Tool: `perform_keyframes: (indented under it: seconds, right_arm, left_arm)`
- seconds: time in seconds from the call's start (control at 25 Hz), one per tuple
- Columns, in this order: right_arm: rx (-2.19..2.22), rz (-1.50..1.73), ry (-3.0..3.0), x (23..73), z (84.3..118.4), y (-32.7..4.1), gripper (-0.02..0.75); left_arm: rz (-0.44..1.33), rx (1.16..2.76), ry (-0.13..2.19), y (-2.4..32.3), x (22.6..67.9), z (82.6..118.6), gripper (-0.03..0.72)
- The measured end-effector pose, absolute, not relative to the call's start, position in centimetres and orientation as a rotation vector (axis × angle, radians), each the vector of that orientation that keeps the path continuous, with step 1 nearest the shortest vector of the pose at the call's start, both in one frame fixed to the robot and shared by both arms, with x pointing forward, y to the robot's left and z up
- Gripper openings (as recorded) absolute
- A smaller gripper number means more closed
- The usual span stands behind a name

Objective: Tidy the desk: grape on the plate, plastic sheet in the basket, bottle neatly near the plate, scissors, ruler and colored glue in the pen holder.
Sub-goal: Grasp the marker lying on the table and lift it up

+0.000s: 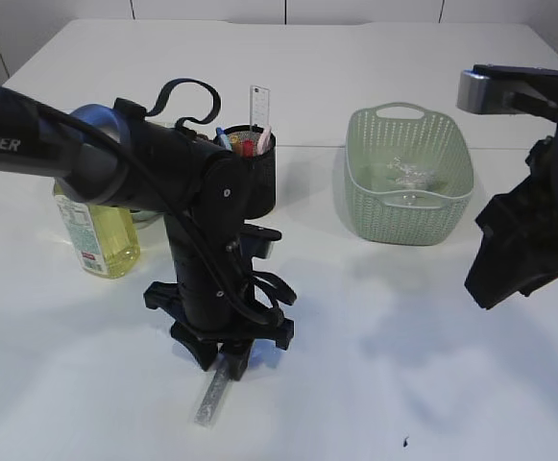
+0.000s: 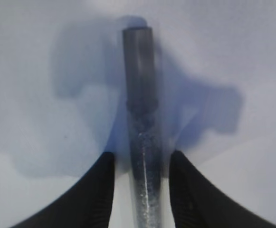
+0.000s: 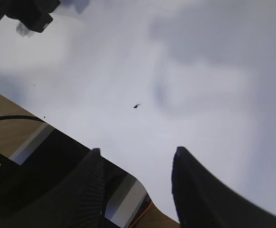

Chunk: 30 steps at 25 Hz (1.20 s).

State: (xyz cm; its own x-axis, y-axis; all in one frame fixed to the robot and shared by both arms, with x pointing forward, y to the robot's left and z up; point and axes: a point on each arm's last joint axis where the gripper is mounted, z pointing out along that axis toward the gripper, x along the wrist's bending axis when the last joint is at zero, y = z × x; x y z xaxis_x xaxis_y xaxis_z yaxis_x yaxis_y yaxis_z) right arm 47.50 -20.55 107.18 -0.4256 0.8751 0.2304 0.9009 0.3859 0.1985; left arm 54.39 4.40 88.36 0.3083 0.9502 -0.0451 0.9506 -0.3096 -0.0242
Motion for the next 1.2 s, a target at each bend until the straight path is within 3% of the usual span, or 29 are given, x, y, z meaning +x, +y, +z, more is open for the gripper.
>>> perform_keyframes:
  seconds: [0.2, 0.56, 0.92, 1.2]
  right_arm:
    - [-1.629, -0.455, -2.539, 47.5, 107.2, -20.5, 0.377]
    - [-1.626, -0.459, -2.538, 47.5, 107.2, -20.5, 0.377]
    - [-1.622, -0.459, -2.542, 47.5, 107.2, -20.5, 0.377]
    - [-1.619, -0.461, -2.545, 47.5, 107.2, -20.5, 0.377]
  left_arm:
    - [-0.07, 2.526, 1.833, 4.3, 54.5, 88.3, 0.271]
    - [-0.056, 2.533, 1.825, 4.4, 54.6, 88.3, 0.079]
    - [-0.028, 2.608, 1.798, 4.9, 54.3, 88.8, 0.064]
    - [0.057, 2.489, 1.696, 7.3, 51.6, 92.5, 0.063]
